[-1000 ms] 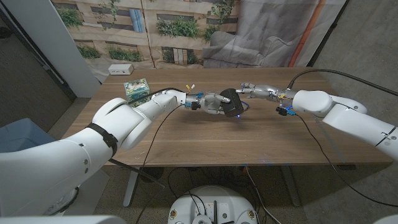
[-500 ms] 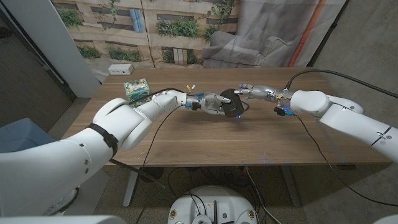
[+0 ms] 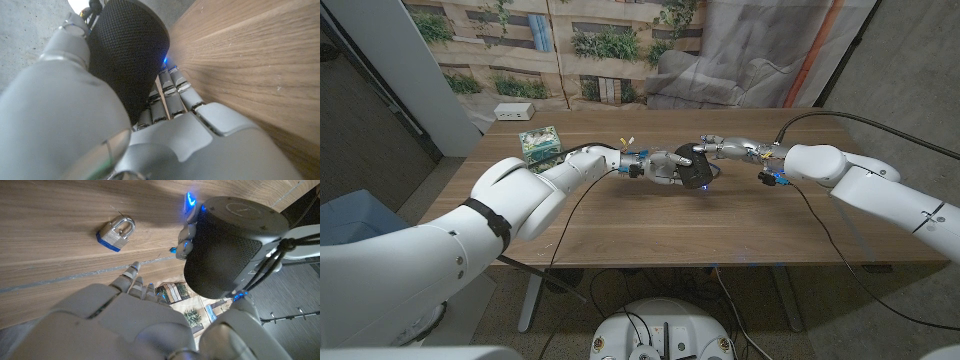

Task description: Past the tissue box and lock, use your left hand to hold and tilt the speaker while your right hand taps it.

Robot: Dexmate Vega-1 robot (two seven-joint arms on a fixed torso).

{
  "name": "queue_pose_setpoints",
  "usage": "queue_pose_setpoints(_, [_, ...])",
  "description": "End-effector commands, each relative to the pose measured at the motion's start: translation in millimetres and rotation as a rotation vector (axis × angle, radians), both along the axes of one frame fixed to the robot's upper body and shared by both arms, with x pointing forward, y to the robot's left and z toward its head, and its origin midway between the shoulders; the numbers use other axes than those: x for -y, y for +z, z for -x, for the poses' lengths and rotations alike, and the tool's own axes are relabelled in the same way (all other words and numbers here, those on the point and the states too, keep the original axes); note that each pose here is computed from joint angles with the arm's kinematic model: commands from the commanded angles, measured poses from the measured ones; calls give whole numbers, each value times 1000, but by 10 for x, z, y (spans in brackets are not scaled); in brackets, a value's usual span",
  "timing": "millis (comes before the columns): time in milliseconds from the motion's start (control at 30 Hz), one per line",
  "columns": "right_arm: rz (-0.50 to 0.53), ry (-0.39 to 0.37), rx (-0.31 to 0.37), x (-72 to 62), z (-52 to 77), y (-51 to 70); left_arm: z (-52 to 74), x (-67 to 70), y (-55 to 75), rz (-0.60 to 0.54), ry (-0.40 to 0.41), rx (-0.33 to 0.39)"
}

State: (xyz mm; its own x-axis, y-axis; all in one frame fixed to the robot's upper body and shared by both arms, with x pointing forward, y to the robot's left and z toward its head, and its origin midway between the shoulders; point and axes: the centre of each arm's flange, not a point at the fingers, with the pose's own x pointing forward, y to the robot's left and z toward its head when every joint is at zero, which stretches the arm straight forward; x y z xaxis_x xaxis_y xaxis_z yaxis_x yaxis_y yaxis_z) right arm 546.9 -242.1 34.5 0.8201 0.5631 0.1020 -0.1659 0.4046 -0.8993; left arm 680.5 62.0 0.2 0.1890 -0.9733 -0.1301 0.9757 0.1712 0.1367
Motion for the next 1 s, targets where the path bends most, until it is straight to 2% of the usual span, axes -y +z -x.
queue_pose_setpoints(33, [-1,7,-1,-31,-18,0,-17,26,1,2,16,4])
queue_pose_setpoints(400, [-9,0,-7,-4,-77,-23,-13,58,-9,2,15,3])
queue_pose_setpoints(733, [-10,-7,-13,31,-79,-34,-15,66,-5,6,17,5])
queue_pose_setpoints(1000, [-17,-7,-21,60,-103,-92,-19,79,-13,13,22,-1])
